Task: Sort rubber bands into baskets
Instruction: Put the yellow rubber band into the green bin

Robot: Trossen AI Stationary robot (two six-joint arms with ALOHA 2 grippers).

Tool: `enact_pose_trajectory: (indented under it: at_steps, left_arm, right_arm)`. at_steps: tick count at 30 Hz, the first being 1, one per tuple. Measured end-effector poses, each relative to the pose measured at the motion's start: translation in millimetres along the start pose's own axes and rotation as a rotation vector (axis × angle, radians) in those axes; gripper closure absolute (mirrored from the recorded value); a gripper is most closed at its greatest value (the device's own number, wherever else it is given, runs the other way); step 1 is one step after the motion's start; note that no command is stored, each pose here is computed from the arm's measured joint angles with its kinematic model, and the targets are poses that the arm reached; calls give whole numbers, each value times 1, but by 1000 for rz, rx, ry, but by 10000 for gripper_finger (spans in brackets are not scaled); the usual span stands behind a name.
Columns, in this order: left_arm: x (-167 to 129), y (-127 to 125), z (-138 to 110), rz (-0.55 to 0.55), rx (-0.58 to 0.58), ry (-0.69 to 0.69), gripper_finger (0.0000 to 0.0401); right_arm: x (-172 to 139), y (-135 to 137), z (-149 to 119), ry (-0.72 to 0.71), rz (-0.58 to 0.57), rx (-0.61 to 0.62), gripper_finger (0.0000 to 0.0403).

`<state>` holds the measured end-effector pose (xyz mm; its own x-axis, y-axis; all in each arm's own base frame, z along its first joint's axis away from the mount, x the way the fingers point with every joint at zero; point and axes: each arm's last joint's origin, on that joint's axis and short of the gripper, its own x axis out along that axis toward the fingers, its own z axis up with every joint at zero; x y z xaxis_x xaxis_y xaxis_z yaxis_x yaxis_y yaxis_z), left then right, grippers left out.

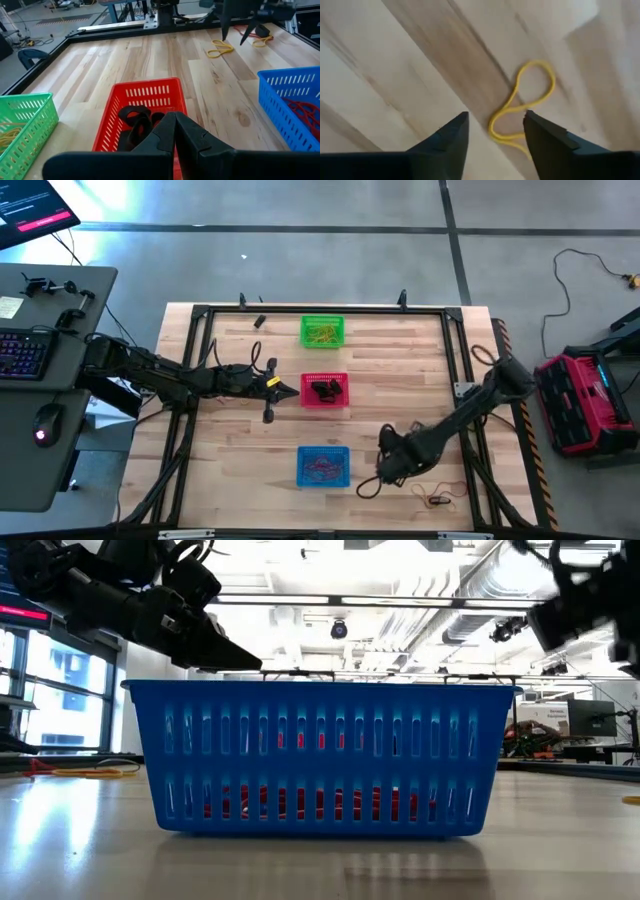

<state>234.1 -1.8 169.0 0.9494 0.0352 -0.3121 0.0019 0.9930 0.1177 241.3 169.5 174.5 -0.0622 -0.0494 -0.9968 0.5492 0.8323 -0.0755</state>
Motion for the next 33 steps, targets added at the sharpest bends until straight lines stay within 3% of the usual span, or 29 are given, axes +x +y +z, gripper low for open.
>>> enact_pose_trajectory:
  at_steps: [5, 9, 19, 25, 33]
  left_arm:
    - [0, 0, 0, 0, 0, 0, 401]
    - [0, 0, 0, 0, 0, 1, 401]
    - [0, 0, 0, 0, -2, 1, 401]
    - [0, 0, 0, 0, -5, 1, 401]
    - [0, 0, 0, 0, -11, 1, 401]
  right_arm:
    - [13, 0, 1, 84, -21, 31, 182]
    - [14, -2, 1, 91, -40, 36, 176]
    - [24, -8, -2, 93, -65, 52, 224]
    - [37, -8, -2, 91, 12, 48, 235]
    - [36, -7, -2, 88, 16, 47, 254]
